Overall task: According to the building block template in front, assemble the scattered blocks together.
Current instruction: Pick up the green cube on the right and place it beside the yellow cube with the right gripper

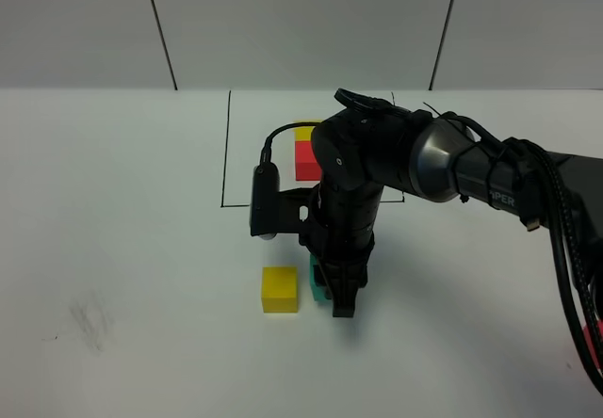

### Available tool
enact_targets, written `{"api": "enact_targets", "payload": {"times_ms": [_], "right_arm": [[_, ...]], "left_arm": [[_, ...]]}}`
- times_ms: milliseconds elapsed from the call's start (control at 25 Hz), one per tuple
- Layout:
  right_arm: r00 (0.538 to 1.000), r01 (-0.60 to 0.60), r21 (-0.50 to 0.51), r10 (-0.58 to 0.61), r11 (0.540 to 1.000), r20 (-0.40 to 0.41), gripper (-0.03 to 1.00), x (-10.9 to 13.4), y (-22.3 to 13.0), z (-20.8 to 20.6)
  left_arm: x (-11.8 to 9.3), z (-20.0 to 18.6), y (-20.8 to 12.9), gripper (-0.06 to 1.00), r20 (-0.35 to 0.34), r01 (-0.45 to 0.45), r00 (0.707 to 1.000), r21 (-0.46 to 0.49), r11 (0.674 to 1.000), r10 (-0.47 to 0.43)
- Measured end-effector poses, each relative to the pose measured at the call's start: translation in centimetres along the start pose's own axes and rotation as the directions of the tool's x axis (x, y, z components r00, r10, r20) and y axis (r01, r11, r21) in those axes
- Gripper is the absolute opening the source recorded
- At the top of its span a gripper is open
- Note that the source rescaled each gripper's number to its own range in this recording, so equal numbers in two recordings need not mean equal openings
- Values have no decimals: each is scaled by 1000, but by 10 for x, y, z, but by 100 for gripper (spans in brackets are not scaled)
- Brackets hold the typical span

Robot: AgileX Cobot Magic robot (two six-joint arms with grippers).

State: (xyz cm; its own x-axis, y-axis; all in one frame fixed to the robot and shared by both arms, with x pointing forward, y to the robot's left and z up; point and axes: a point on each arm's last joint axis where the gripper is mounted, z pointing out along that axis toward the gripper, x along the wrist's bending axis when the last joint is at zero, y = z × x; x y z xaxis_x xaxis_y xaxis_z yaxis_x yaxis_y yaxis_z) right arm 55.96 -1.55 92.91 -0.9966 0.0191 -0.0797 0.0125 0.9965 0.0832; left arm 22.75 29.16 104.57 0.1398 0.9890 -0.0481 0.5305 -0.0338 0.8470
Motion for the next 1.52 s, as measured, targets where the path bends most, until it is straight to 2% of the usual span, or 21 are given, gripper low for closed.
{"api": "enact_targets", "payload": {"times_ms": [400, 1520], "right_arm": [[999, -41, -50, 41, 998, 5, 2, -1, 5, 6], [1000, 0, -65, 0, 998, -4, 2, 3, 14, 25]], "left_arm": [[0, 0, 0, 36, 0, 0, 1000, 0, 1000, 0], [0, 0, 0, 36, 0, 0, 1000, 0, 1000, 0]]}}
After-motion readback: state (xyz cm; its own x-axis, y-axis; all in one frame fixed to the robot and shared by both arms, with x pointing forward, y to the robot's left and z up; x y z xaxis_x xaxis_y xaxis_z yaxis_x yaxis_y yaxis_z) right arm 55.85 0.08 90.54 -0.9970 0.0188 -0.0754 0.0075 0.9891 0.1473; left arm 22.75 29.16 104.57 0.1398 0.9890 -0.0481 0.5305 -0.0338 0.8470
